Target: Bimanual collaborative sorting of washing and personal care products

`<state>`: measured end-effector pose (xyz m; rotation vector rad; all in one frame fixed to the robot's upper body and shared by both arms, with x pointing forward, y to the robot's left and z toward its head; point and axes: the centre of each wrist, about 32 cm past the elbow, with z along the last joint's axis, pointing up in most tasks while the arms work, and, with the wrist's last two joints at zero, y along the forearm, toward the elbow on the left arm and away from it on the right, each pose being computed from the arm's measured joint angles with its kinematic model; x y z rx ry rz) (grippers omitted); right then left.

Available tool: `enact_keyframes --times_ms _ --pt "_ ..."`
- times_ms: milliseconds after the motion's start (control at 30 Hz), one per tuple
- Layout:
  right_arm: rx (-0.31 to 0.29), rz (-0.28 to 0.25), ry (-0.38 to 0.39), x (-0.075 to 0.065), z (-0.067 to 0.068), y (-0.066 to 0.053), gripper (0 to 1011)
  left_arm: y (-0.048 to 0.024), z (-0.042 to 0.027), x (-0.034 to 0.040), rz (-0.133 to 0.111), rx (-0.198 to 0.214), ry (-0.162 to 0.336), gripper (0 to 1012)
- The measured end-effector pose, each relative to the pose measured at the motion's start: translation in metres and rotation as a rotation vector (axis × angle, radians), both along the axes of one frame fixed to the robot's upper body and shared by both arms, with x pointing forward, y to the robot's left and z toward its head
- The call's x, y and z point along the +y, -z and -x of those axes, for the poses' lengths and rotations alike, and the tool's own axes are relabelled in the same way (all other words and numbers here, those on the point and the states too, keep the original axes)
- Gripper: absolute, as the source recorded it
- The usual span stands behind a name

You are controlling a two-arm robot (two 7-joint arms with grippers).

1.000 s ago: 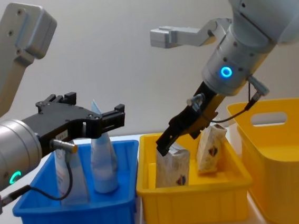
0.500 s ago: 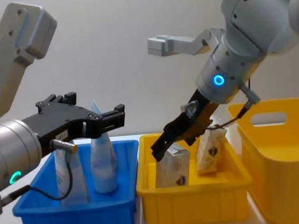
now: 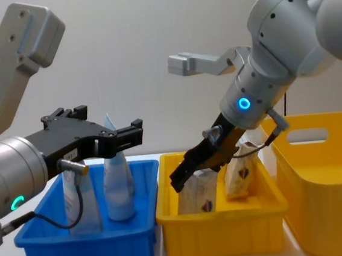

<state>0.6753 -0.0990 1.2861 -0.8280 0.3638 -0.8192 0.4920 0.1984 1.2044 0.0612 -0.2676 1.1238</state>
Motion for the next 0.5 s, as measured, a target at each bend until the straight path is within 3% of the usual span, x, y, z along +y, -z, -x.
enact_keyframes --times_ms 233,400,500 --pt "0.006 -0.012 0.003 0.0007 -0.0044 0.0051 997 0.0000 0.0000 0.0000 0.000 0.000 0.000 1001" --pt "0.009 -0.018 0.004 0.0013 -0.0058 0.0076 913 0.0000 0.0000 0.0000 0.000 0.000 0.000 1001" --pt "0.012 -0.020 0.005 0.0013 -0.0065 0.0091 807 0.0000 0.0000 0.0000 0.000 0.000 0.000 1001"
